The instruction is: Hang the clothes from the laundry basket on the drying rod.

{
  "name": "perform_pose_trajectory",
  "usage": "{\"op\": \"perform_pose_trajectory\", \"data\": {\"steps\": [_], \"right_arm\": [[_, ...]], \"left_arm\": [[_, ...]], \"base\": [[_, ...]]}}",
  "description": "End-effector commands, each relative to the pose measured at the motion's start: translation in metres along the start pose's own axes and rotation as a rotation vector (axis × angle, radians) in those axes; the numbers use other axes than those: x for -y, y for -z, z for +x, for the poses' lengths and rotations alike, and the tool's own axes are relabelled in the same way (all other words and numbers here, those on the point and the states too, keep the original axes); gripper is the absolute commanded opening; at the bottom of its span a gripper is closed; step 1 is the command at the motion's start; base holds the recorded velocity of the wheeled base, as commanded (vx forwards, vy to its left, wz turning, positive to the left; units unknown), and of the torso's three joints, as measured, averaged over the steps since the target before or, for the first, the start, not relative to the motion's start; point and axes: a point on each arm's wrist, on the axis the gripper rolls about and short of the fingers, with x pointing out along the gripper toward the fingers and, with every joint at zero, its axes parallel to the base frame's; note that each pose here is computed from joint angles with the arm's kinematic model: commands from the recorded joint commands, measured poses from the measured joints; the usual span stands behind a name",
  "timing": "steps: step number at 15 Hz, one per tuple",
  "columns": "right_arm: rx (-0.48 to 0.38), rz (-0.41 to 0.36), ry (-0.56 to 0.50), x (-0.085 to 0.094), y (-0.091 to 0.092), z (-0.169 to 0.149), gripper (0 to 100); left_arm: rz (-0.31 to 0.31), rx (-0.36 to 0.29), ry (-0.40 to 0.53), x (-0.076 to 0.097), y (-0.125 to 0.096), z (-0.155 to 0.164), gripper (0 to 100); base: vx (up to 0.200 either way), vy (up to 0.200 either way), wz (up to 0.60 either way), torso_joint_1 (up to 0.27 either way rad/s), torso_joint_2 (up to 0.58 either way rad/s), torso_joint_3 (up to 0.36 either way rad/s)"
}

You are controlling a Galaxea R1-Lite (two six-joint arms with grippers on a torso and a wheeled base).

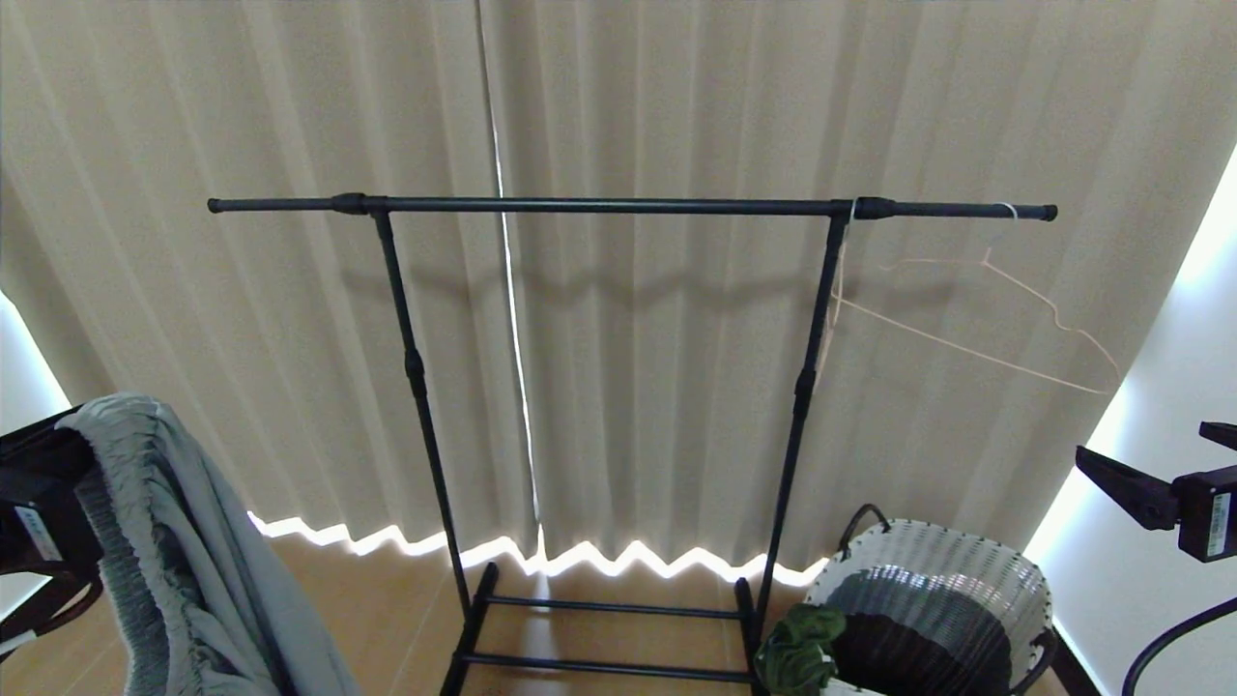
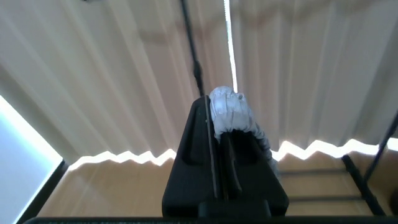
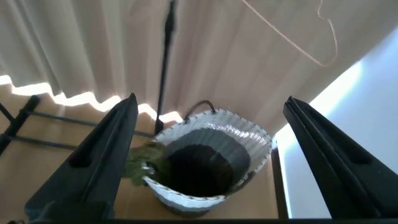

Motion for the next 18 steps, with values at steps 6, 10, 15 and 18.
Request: {"op": "perform_pose_trajectory", "data": {"steps": [6, 10, 15, 18], "right_arm": [[0.007, -0.001, 0.001, 0.0001, -0.0005, -0.0015, 100], [0.016, -0.001, 0.004, 0.0002, -0.0013, -0.0036, 100], [0.030, -0.004, 0.005, 0.0007, -0.0051, -0.0027, 100], [0.033, -0.004, 0.007, 0.0007, -0.0054, -0.0031, 100]], "left_arm": [[0.002, -0.015, 0.002, 0.0007, 0.0034, 0.0002, 0], [0.004, -0.016, 0.003, 0.0009, 0.0041, 0.0001, 0], [0.004, -0.026, 0.006, 0.0018, 0.0077, -0.0006, 0], [0.004, -0.028, 0.007, 0.0019, 0.0084, -0.0013, 0]], "base": [[0.000, -0.200, 0.00, -0.002, 0.00, 0.002], [0.000, -0.200, 0.00, 0.001, 0.00, 0.001], [0.000, 0.000, 0.00, 0.000, 0.00, 0.000], [0.133, 0.000, 0.00, 0.002, 0.00, 0.000]]}}
